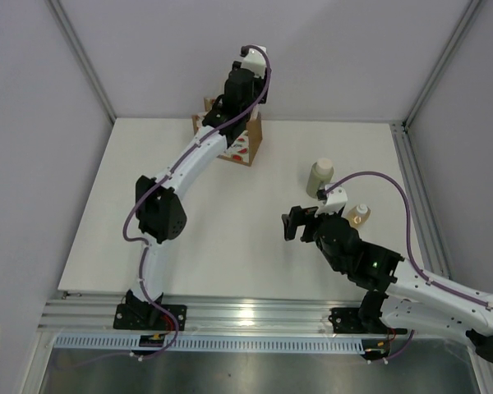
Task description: Place the personal care products into the canvas bag
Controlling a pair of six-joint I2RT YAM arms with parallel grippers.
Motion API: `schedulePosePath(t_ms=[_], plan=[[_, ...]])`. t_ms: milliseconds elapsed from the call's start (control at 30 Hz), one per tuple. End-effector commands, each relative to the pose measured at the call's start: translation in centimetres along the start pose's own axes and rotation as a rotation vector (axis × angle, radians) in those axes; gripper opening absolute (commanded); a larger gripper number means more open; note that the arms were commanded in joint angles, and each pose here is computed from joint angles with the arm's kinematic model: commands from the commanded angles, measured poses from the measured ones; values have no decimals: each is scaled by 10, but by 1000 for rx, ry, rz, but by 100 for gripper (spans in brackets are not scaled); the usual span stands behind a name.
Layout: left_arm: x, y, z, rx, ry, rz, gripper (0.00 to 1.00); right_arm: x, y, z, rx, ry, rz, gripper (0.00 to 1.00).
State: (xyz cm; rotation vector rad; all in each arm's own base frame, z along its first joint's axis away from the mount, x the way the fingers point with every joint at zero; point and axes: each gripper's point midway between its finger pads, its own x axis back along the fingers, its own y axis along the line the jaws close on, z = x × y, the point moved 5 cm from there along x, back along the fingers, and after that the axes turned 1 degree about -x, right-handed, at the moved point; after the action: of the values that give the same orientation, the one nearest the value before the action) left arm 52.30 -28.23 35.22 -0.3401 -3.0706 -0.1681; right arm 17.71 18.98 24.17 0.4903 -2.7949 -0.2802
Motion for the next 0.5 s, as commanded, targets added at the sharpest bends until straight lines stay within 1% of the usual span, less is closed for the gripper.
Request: schedulePosePath(t_ms=[0, 33, 67, 167, 200, 233, 267, 467], plan=[[-2, 53, -96, 95, -332, -114, 0, 3, 10, -17, -50, -32, -37, 97], [-13, 56, -84, 97, -321, -124, 0, 2, 10, -16, -49, -29, -39, 97], [-17, 71, -88, 112, -346, -149, 0, 2, 10, -16, -45, -28, -39, 97], [-32, 86, -70, 150, -325, -139, 0, -1, 11, -13, -32, -17, -35, 97], [-36, 87, -65, 181, -321, -129, 1, -2, 12, -12, -29, -11, -34, 97], [-39, 88, -58, 183, -312, -125, 1, -1, 15, -13, -35, -8, -47, 97], [-45, 88, -47, 177, -300, -109, 0, -2, 15, -12, -33, -3, -49, 97], [-63, 80, -20, 136, -281, -67, 0, 1, 17, -13, -42, 1, -73, 97]])
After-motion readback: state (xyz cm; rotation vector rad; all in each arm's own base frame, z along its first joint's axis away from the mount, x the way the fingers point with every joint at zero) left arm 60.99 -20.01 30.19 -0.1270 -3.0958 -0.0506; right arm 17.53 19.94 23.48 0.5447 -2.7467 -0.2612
